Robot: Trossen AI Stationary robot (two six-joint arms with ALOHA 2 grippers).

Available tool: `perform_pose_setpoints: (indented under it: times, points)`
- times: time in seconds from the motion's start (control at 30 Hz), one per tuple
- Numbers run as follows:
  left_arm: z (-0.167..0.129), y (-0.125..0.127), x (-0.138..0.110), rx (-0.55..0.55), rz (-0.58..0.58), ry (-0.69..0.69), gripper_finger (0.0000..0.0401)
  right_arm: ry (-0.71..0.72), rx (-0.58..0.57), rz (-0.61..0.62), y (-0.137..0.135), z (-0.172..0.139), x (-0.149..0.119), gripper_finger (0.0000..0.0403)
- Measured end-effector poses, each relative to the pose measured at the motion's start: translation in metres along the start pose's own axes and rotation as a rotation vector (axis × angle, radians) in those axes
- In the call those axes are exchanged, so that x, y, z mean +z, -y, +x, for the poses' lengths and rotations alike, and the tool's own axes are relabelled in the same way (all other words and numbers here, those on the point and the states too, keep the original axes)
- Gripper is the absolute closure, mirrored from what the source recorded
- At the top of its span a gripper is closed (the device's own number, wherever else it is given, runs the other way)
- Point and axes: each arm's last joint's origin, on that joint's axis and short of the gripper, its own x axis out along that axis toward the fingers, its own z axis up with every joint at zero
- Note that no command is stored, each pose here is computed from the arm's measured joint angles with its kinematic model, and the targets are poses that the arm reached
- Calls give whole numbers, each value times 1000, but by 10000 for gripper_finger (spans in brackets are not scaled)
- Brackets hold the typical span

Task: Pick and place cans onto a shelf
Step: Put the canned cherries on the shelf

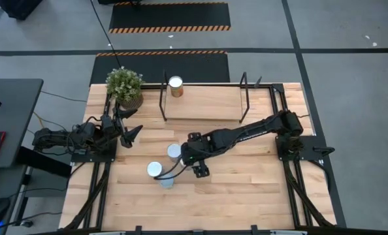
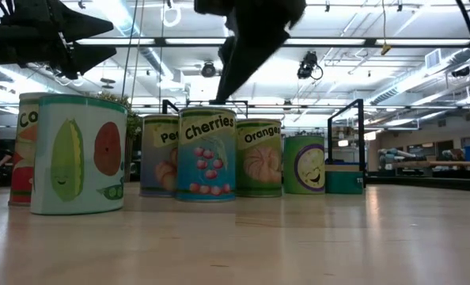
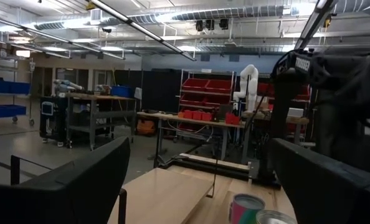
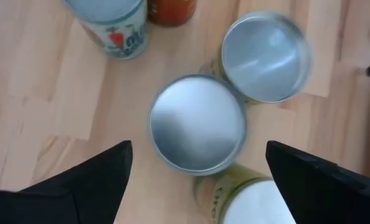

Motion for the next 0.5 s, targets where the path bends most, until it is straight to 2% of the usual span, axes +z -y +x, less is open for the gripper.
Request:
perform_pose_setpoints:
  times: [0.5]
  points:
    - [0, 0, 0, 0, -6, 0, 9, 26, -27, -11, -2, 19, -8, 28]
